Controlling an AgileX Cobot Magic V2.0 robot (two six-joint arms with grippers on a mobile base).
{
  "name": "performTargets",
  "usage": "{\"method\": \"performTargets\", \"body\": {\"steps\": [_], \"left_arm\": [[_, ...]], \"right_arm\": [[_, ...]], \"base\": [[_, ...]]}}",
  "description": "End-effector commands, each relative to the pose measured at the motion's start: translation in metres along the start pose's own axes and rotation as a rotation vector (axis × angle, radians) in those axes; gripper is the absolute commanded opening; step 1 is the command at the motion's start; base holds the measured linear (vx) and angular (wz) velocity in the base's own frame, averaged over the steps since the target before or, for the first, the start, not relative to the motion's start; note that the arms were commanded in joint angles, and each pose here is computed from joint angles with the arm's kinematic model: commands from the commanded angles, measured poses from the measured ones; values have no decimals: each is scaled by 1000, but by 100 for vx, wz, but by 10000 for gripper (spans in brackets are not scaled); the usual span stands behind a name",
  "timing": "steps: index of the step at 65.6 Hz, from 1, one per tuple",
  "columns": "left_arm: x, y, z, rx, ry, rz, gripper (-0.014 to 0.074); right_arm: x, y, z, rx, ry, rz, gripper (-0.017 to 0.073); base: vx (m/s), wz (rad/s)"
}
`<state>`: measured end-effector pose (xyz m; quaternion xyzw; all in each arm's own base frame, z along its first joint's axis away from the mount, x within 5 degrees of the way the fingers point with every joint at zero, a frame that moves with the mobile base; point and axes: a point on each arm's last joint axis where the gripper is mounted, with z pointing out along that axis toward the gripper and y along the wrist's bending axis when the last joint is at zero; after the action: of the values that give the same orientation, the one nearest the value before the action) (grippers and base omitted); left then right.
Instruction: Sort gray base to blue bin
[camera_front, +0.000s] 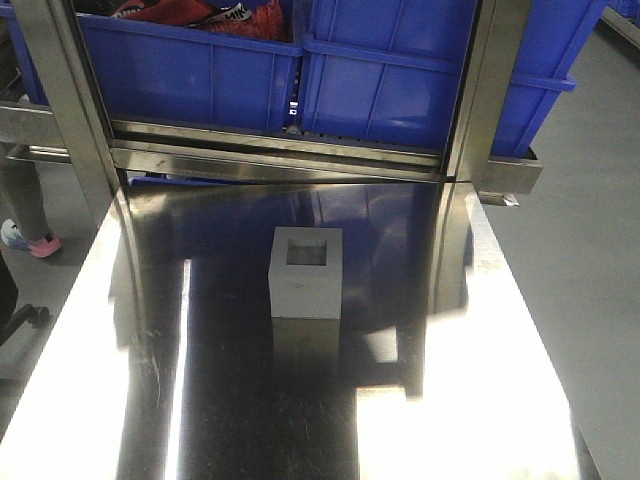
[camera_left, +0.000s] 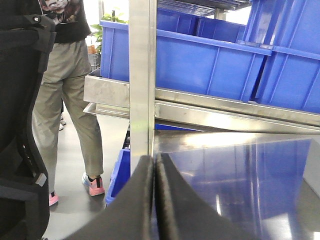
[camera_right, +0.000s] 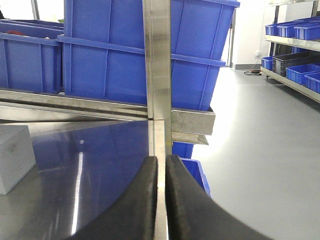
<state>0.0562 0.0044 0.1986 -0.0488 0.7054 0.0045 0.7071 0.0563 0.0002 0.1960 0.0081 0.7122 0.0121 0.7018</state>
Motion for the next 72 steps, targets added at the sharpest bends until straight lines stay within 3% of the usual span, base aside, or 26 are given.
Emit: {"method": "performTargets", "body": {"steps": [1,50,72], "left_arm": [[-3,0,0,5,-73,-8,4],[-3,0,0,5,-73,-8,4],[-20,-2,-3,23,-233,-27,4]], "right_arm": [[-7,0,-1,1,-81,-13,-4],[-7,0,-1,1,-81,-13,-4],[-7,0,-1,1,-81,-13,-4]], "base": [[0,0],[0,0],[0,0]]}}
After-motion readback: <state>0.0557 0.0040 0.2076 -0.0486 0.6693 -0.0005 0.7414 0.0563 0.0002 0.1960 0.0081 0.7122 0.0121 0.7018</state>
